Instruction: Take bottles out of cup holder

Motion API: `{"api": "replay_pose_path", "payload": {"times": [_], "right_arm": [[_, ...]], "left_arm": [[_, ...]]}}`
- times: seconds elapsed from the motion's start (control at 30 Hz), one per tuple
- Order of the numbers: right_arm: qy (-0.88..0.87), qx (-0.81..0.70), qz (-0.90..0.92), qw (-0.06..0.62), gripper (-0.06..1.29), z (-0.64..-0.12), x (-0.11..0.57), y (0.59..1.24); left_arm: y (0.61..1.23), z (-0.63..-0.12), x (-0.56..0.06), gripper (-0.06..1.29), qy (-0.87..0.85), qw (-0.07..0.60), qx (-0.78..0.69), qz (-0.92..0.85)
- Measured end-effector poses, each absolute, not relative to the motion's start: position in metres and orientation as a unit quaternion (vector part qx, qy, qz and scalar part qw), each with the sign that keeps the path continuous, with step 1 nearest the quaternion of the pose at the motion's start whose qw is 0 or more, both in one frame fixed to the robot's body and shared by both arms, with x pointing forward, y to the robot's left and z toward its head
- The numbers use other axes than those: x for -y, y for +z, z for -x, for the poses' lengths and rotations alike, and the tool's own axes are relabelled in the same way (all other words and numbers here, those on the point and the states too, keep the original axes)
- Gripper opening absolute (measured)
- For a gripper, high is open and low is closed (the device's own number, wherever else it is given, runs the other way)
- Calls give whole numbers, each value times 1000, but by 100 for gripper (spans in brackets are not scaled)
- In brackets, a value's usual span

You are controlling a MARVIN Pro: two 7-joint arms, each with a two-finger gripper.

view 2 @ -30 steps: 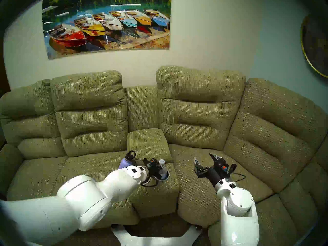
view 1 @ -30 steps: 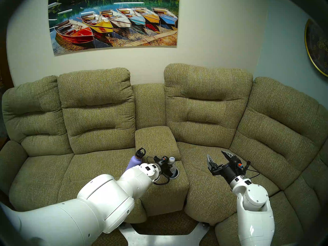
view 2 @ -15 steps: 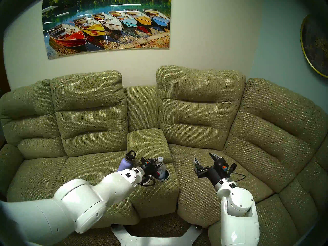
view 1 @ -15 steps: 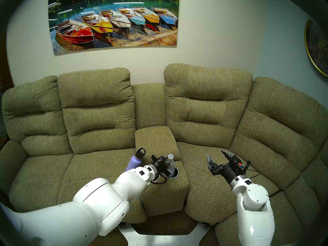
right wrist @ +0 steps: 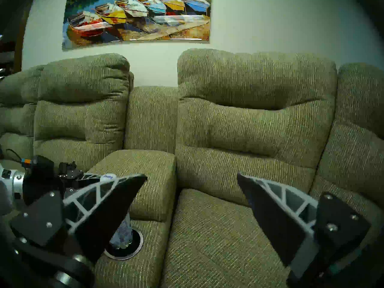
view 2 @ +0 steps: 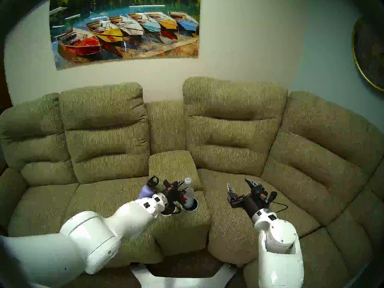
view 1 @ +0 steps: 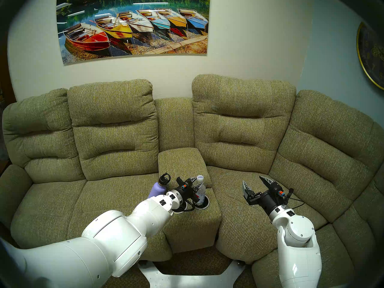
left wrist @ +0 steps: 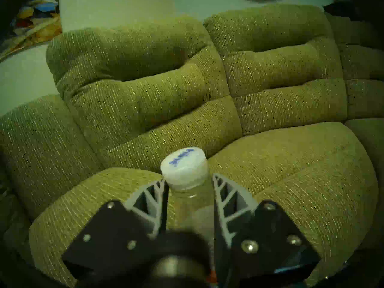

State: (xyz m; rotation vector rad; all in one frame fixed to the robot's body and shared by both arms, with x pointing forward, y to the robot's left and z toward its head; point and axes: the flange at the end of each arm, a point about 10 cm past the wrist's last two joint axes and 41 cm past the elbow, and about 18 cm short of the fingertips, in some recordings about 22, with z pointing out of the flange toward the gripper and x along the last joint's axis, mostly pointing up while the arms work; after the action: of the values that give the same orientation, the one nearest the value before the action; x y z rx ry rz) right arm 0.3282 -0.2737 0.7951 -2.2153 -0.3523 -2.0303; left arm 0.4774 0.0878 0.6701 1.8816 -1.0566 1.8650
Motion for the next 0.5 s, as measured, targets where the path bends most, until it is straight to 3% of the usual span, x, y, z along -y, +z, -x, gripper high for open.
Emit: {"api": "replay_pose_path", "payload": {"times": [0.5], "right_arm": [[-670,116,731,58,123,-328,274,795]], "left_arm": [[710,-494,-97,36,714,134,376,-575]]}}
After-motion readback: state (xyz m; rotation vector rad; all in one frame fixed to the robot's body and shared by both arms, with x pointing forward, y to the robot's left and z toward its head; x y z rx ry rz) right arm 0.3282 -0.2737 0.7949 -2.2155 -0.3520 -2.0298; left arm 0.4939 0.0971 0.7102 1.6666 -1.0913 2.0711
